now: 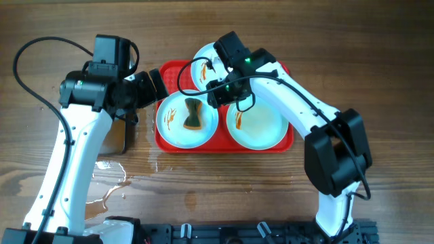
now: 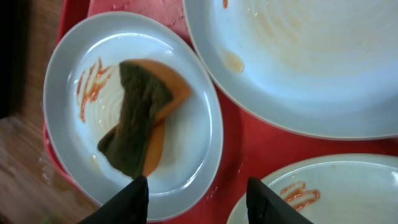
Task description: Clean dirty plates on tray and stack at the side
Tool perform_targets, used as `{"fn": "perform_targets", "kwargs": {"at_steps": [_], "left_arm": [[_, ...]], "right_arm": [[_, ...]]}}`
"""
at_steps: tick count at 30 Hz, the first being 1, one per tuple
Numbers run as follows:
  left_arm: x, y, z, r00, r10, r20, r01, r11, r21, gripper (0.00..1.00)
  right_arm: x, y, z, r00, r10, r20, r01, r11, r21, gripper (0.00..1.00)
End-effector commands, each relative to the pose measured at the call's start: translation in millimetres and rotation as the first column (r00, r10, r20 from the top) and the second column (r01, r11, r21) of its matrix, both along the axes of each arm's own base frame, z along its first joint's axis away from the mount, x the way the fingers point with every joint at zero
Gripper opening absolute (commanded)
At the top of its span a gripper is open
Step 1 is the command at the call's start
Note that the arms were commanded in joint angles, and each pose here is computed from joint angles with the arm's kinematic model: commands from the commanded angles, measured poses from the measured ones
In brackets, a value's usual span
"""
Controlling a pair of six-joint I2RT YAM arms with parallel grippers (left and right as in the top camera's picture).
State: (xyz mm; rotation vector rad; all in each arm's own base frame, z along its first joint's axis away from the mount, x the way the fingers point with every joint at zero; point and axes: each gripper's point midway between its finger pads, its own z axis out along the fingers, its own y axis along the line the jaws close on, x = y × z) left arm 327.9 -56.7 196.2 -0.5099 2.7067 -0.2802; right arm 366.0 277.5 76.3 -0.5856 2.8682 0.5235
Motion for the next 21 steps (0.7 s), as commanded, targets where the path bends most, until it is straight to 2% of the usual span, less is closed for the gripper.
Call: {"fn": "perform_targets", "kwargs": {"at_steps": [1, 3, 9, 13, 18, 21], "left_arm": [[-1, 0, -4, 1.0, 0.004, -0.015, -0.004, 1.0, -0.007, 1.0], [-1, 0, -4, 1.0, 0.004, -0.014, -0.004, 1.0, -0.007, 1.0], [0, 0, -4, 1.0, 0.005, -0.014, -0.005, 1.0, -0.007, 1.0], [0, 0, -4, 1.0, 0.005, -0.014, -0.005, 1.0, -0.007, 1.0], [-1, 0, -4, 1.0, 0.005, -0.015, -0.005, 1.0, -0.008, 1.0], [-1, 0, -4, 1.0, 0.005, -0.015, -0.005, 1.0, -0.008, 1.0]], "right_arm": [[8, -6, -29, 1.0, -0.015, -0.005, 0.015, 0.999, -0.053, 0.49], [10, -5, -36, 1.0, -0.017, -0.006, 0.017, 0.999, -0.052, 0.34], [5, -7, -59, 0.998, -0.016, -0.053, 0.012, 0.997, -0.082, 0.41], [3, -8, -69, 0.997, -0.016, -0.071, 0.01, 0.996, -0.093, 0.42], [1, -9, -83, 0.996, -0.016, -0.091, 0.006, 0.994, -0.106, 0.39], [0, -10, -90, 0.995, -0.017, -0.103, 0.005, 0.994, -0.113, 0.32]]}}
